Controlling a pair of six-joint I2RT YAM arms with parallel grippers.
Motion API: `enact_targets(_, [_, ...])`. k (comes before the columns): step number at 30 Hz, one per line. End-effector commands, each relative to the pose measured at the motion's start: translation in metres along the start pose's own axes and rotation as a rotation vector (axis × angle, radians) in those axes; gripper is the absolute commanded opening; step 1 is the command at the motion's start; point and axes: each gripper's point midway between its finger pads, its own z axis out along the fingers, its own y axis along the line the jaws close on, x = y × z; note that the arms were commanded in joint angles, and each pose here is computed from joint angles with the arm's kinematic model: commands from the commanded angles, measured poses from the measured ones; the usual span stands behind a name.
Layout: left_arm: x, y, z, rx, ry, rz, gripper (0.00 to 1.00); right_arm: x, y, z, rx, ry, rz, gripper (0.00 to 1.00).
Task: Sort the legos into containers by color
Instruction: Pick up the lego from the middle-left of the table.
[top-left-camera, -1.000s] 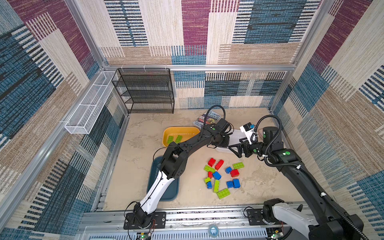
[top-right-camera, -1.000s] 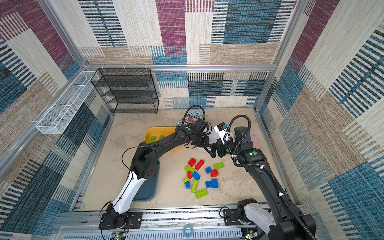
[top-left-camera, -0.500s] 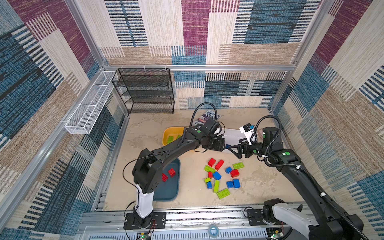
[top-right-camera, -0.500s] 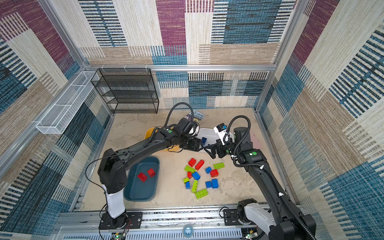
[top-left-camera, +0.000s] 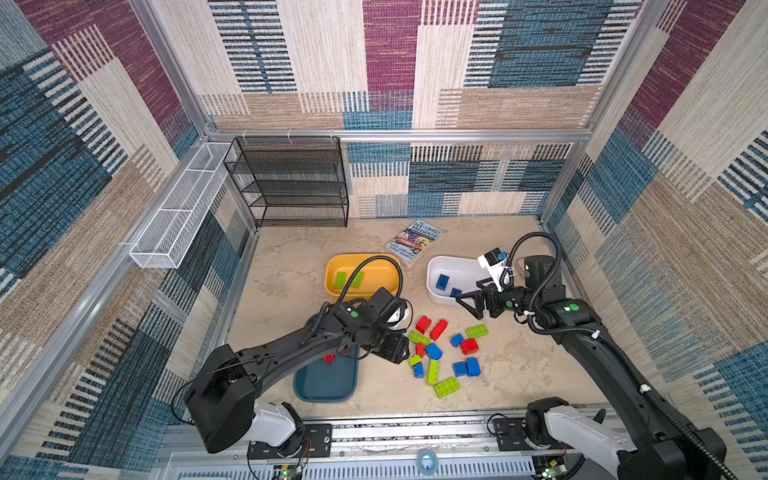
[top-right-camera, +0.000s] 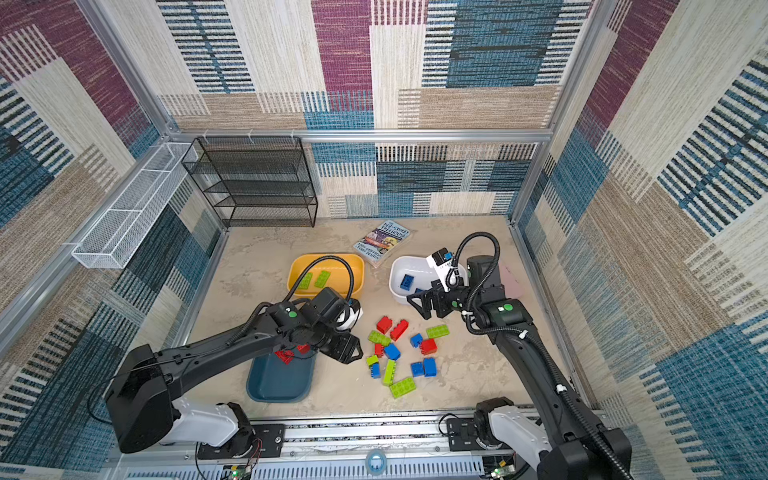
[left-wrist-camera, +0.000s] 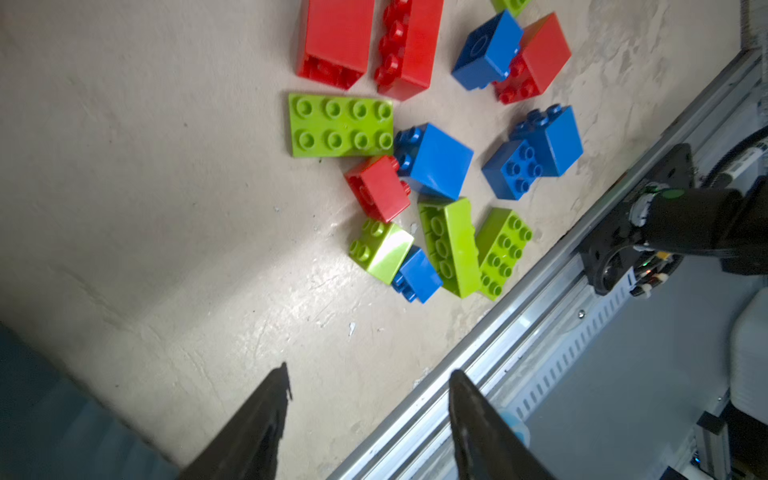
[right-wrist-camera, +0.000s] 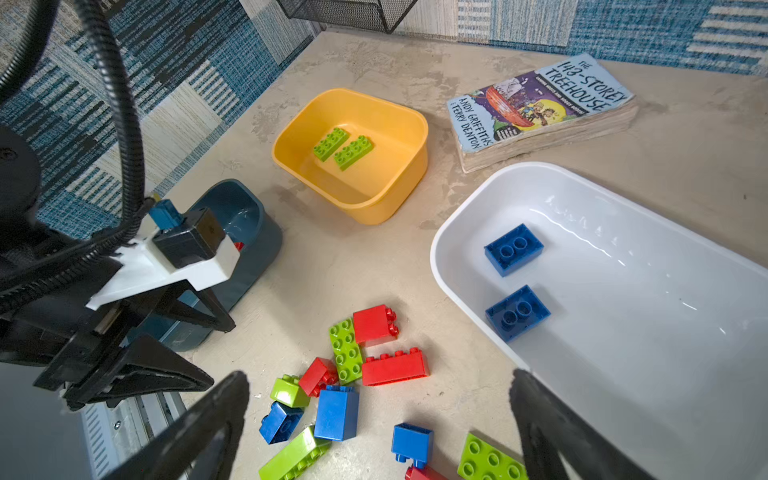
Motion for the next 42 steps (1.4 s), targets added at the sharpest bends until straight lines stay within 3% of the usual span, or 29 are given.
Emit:
enact_targets(1, [0.001, 0.001, 0.009, 0.020, -0.028, 0.053, 0.61, 0.000, 0.003, 0.000, -0.017, -0.006, -0.001, 0.99])
enact_targets(15, [-0.003, -0.003, 0.059, 0.051, 0.015, 0.169, 0.57, 0.004, 0.001, 0.003, -0.013, 0.003, 0.011, 0.99])
enact_targets(28, [-0.018, -0.020, 0.076, 0.057, 0.020, 0.235, 0.57, 0.000, 0.001, 0.004, -0.019, 0.000, 0.011, 0.99])
enact_targets(42, [-0.010, -0.008, 0.080, -0.011, 0.082, 0.238, 0.33, -0.001, 0.001, 0.004, -0.021, 0.001, 0.006, 0.99])
